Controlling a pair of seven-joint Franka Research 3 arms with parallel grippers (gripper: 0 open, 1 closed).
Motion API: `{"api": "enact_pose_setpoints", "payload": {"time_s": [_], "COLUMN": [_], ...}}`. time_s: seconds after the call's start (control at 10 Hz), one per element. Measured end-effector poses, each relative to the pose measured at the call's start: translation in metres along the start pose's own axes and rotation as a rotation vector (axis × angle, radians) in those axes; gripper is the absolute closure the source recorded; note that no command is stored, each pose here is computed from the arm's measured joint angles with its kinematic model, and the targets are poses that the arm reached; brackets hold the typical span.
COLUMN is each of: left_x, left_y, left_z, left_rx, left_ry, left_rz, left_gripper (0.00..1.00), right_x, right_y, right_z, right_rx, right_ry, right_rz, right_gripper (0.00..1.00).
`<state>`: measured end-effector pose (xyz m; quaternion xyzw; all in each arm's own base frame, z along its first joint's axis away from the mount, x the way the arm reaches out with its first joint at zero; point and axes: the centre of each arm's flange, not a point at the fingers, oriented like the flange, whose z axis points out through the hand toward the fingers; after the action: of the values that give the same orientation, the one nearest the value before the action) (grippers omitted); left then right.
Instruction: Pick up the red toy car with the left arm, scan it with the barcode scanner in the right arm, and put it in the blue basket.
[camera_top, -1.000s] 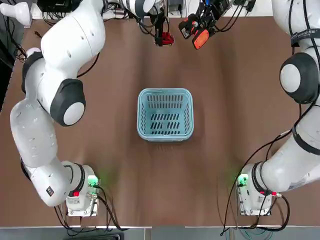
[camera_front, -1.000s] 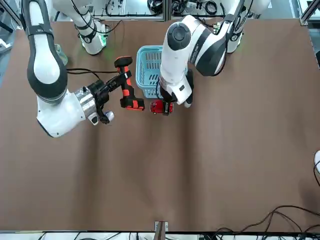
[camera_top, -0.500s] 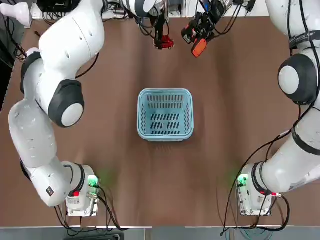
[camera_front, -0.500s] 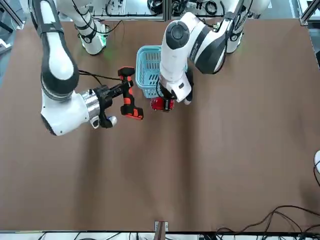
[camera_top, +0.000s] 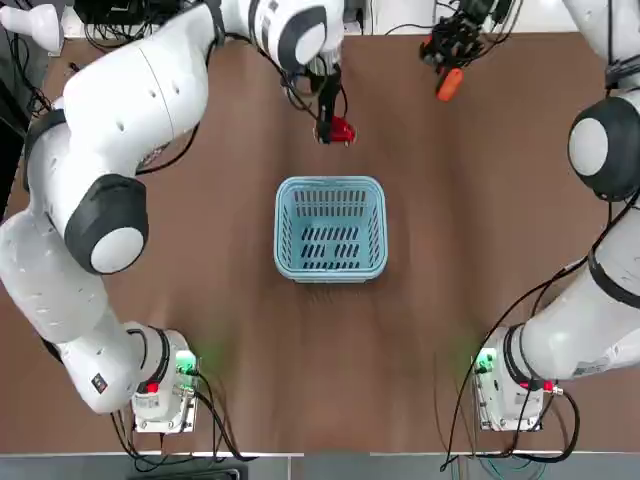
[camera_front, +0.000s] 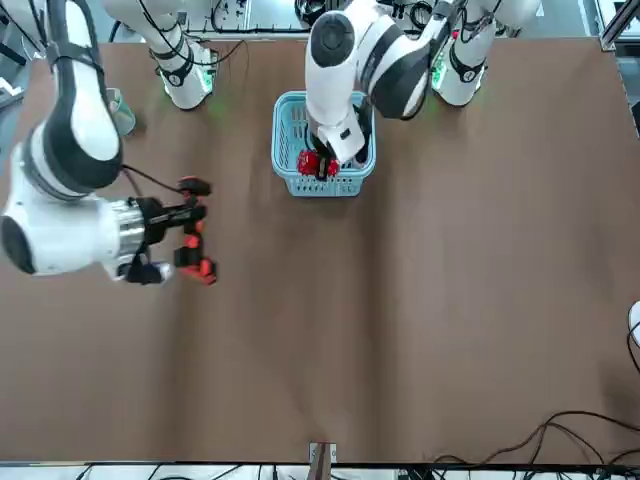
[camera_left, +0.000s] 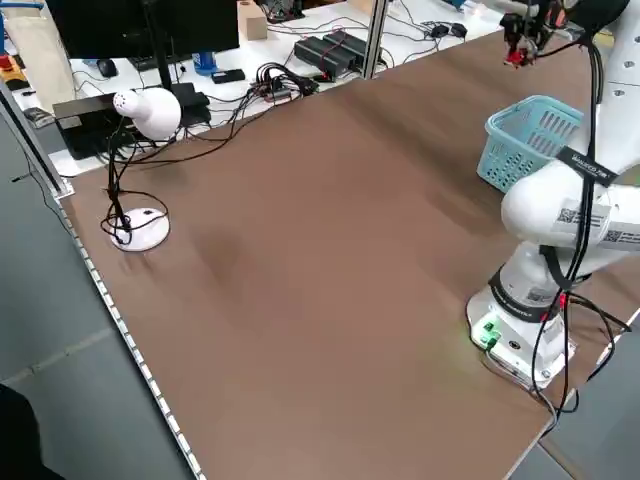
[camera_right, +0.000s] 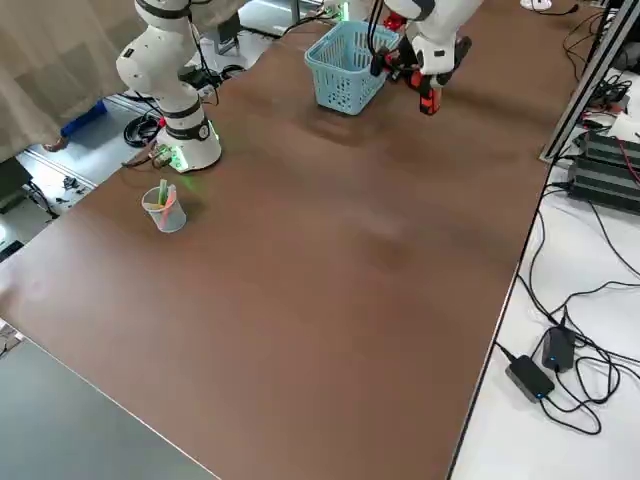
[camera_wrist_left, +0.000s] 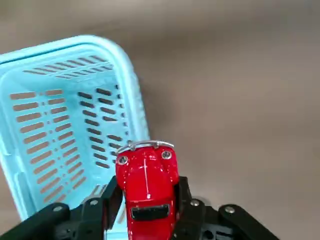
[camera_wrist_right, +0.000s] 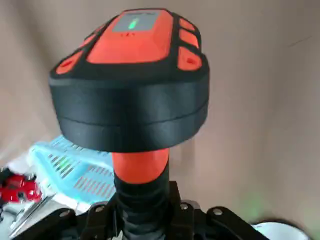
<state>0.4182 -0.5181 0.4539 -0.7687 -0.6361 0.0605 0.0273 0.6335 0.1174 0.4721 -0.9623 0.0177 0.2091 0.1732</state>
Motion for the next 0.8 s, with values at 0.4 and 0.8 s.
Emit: {"api": "enact_pose_setpoints", "payload": {"time_s": [0.4,0.8], "left_x": [-0.040,-0.034], "left_y": [-0.092,-0.139], "left_z": [0.071,0.105], "left_rx": [0.005,0.010], "left_ry": [0.025,0.036], "left_rz": [0.125,0.171], "left_gripper": [0.51,0.51], "right_x": [0.021,0.071], "right_y": [0.066,0.139], "right_z": [-0.043,-0.019], "right_rx": [-0.189,-0.262], "right_ry": [0.187,0.263], "right_rz": [-0.022,-0.016], "right_gripper": [0.64,0.64]}}
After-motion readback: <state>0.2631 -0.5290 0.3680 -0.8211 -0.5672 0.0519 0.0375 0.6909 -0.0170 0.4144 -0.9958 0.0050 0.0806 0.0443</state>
